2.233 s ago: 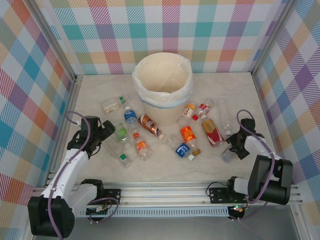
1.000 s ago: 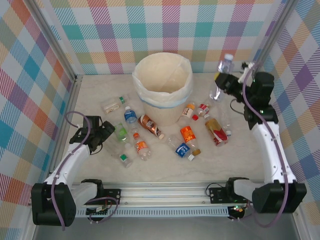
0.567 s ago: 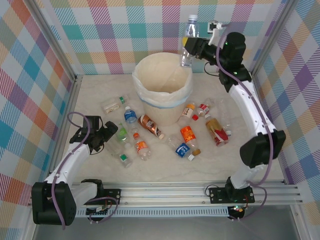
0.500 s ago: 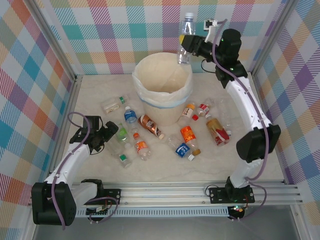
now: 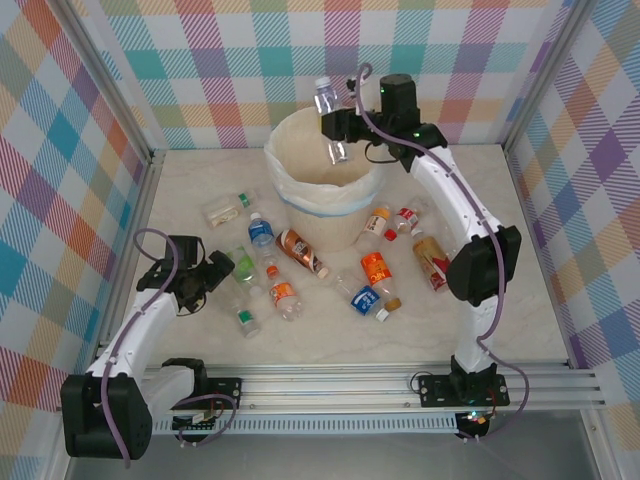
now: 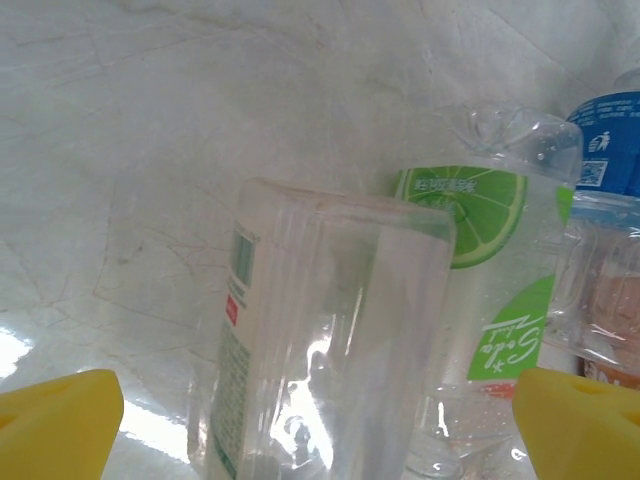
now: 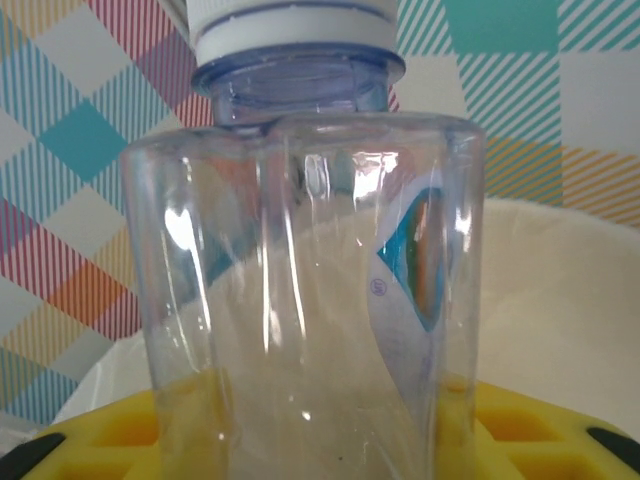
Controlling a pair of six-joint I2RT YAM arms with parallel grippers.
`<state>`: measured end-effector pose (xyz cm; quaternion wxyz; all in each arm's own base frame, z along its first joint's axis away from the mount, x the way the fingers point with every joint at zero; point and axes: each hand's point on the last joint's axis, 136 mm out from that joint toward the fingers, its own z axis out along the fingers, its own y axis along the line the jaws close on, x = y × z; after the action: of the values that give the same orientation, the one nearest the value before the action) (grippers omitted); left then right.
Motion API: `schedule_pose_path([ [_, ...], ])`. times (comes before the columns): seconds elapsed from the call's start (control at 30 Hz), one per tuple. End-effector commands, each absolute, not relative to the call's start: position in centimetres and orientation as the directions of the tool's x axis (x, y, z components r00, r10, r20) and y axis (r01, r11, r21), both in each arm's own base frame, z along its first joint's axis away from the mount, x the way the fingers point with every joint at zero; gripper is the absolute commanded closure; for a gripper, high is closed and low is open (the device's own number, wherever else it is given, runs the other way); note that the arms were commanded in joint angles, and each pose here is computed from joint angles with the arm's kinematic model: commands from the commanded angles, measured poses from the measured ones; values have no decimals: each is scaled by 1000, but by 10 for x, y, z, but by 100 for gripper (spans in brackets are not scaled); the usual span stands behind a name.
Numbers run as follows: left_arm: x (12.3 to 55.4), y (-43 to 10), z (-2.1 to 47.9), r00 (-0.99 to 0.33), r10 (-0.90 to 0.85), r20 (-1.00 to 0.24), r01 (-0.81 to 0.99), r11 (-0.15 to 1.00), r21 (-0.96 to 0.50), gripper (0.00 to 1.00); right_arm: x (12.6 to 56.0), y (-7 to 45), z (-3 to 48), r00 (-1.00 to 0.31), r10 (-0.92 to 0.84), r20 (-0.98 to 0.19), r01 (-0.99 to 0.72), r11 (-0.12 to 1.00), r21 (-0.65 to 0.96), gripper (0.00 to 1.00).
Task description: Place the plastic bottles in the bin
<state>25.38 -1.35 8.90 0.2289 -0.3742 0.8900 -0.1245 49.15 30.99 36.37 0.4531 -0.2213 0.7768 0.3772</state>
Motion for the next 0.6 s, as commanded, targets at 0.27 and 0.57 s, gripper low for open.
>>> schedule_pose_path([
  [0.27, 225, -22, 87, -691, -664, -285, -549, 739, -392, 0, 481, 297, 362, -410, -67, -910, -690, 675, 262, 27],
  [0.57, 215, -31, 86, -721, -657, -220, -548, 735, -400, 0, 448, 275, 386, -304, -85, -949, -703, 693, 163, 10],
])
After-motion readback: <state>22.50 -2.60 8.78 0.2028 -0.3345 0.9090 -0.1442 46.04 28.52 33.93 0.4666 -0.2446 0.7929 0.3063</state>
